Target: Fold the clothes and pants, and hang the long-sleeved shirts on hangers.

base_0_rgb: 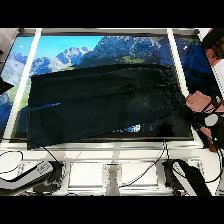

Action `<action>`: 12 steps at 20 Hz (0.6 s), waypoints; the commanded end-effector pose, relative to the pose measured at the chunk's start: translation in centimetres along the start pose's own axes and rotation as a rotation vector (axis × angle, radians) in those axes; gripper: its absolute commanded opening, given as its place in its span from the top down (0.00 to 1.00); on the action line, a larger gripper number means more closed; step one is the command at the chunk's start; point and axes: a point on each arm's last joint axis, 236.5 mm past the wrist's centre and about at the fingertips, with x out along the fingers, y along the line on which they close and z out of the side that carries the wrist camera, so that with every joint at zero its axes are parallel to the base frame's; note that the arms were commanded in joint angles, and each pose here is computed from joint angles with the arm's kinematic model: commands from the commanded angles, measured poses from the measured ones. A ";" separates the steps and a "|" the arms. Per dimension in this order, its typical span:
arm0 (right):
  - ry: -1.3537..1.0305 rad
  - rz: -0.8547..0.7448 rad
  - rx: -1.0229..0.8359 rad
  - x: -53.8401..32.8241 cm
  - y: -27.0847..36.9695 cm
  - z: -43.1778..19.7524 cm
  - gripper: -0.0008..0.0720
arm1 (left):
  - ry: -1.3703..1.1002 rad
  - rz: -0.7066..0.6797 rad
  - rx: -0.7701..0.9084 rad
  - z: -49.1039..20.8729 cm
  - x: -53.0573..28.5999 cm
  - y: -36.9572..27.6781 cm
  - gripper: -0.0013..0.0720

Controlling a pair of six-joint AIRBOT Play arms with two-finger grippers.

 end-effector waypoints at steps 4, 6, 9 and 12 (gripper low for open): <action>-0.006 0.064 0.358 5.4 -0.9 2.8 0.50 | -0.006 -0.009 -0.008 0.0 0.2 -0.1 0.95; 0.011 0.074 0.339 6.0 -1.4 4.0 0.43 | -0.007 -0.008 -0.008 0.1 0.2 0.0 0.95; 0.100 0.102 0.310 7.3 -1.2 3.8 0.42 | -0.009 -0.007 -0.008 0.1 0.2 0.0 0.95; 0.190 0.179 0.274 8.8 0.6 2.7 0.42 | -0.009 -0.007 -0.009 0.1 0.2 0.0 0.95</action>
